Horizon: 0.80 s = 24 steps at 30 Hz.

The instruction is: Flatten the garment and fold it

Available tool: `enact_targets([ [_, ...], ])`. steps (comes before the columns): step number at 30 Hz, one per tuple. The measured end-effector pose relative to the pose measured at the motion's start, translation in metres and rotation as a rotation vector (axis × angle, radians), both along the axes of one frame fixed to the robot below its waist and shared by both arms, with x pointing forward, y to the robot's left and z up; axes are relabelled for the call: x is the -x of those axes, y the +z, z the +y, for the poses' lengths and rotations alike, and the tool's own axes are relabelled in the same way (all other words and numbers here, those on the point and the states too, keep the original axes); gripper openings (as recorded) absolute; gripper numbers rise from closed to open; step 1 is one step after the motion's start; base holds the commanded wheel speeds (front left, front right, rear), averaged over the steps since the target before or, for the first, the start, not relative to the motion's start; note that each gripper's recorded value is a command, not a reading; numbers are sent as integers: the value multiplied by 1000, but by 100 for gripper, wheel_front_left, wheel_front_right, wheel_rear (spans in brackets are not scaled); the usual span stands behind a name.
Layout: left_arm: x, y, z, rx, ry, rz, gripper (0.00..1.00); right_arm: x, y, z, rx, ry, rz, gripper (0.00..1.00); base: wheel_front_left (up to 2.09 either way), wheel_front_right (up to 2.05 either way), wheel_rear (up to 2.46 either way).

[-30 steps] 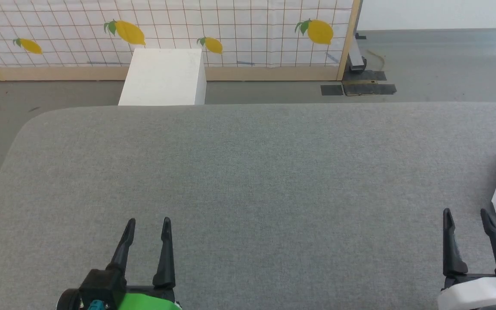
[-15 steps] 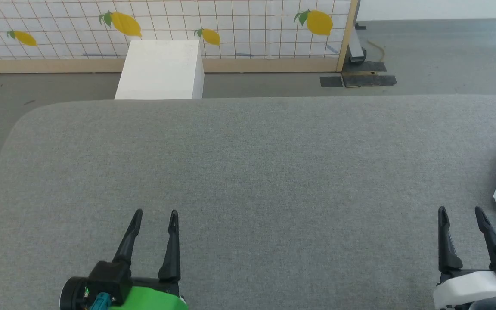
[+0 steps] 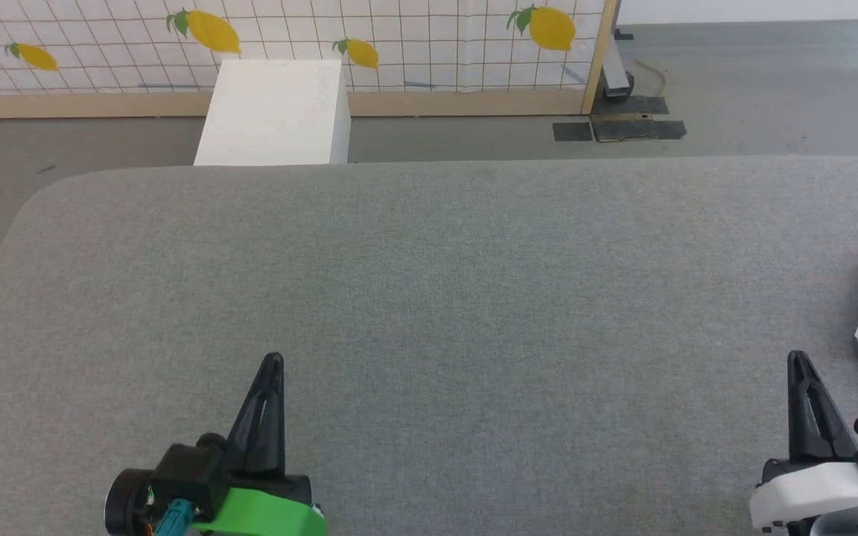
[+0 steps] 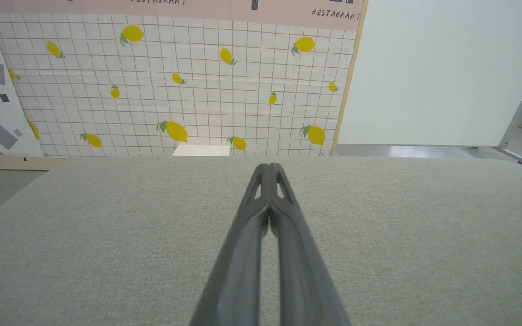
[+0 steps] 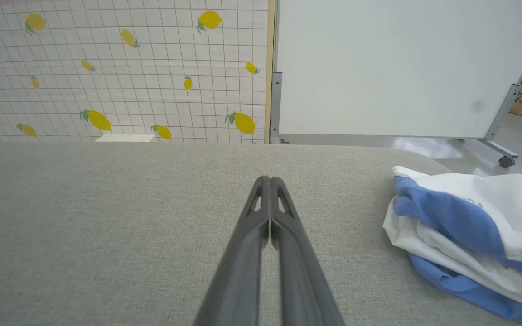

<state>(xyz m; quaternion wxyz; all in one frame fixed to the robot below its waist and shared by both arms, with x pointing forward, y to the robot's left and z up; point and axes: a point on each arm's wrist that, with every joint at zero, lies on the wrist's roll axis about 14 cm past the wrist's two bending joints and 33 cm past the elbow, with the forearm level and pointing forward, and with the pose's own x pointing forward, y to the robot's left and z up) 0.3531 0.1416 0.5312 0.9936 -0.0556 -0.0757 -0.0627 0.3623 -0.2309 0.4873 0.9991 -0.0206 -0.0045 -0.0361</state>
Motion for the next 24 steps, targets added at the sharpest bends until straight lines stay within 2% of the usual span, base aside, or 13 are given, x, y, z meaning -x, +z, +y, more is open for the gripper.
enact_targets([
  [24, -1, -5, 5, -32, 14, 41, 0, -1, 4, 13, -3, 37, 13, 0, 0, 0, 0],
])
